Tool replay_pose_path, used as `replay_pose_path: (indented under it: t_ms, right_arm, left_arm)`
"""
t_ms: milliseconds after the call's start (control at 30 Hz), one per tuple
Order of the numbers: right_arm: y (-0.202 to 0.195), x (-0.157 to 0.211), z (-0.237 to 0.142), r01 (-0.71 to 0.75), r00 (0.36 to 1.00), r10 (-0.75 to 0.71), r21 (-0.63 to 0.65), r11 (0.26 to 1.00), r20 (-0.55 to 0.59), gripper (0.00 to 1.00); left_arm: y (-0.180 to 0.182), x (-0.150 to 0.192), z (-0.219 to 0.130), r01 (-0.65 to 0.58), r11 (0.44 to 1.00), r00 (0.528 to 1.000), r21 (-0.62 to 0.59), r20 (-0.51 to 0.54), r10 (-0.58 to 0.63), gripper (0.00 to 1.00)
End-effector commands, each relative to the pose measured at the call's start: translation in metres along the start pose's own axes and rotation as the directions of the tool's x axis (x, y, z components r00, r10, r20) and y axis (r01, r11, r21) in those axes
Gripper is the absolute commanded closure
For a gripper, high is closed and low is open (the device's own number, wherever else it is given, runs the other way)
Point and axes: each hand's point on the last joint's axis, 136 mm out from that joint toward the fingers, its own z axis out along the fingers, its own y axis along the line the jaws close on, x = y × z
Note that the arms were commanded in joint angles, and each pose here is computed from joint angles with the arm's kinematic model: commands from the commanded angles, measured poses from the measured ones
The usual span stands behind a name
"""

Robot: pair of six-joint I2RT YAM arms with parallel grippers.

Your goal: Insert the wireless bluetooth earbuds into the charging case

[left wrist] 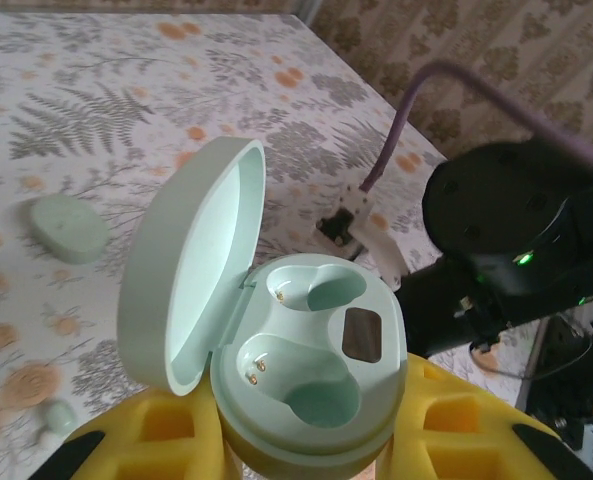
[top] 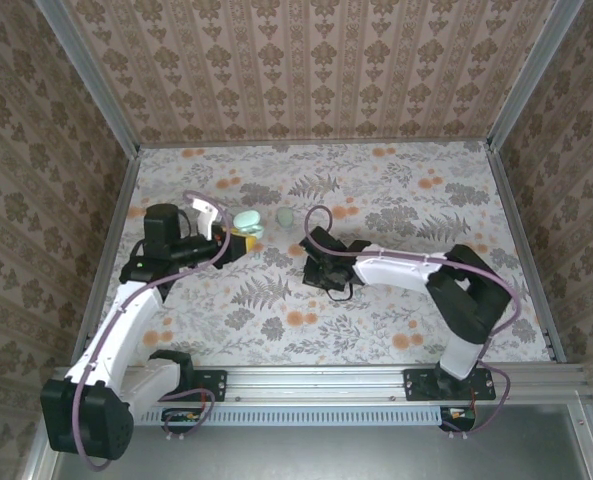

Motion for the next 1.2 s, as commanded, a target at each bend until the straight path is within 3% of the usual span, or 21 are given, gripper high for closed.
replay_pose_path:
  t_ms: [0, 333, 567, 967, 1167]
  right_arm:
    - [-0.013, -0.008, -0.036, 0.099, 0.993, -0.101, 0.035, 0.994, 0.056, 0.92]
    - [-0.007, -0.014, -0.135, 0.203, 0.963, -0.182, -0.085, 0.976, 0.201, 0.99]
    - [0.025, -0.023, -0.196, 0.268, 0.929, -0.198, -0.2, 0.942, 0.314, 0.99]
    - [0.111, -0.028, -0.223, 0.412, 0.892, -0.306, -0.317, 0.854, 0.334, 0.98]
    - [0.13, -0.029, -0.218, 0.443, 0.881, -0.34, -0.322, 0.837, 0.33, 0.98]
  left_arm:
    - [-0.016, -0.003, 0.006, -0.11, 0.992, 0.994, 0.054, 0.024, 0.109, 0.99]
    - [-0.043, -0.008, 0.029, -0.295, 0.951, 0.955, 0.089, 0.06, 0.291, 0.99]
    - [-0.055, -0.007, 0.038, -0.379, 0.918, 0.925, 0.121, 0.091, 0.369, 0.99]
    - [-0.066, -0.008, 0.034, -0.417, 0.897, 0.908, 0.145, 0.118, 0.402, 0.99]
    - [-0.067, -0.008, 0.034, -0.415, 0.898, 0.908, 0.146, 0.12, 0.401, 0.99]
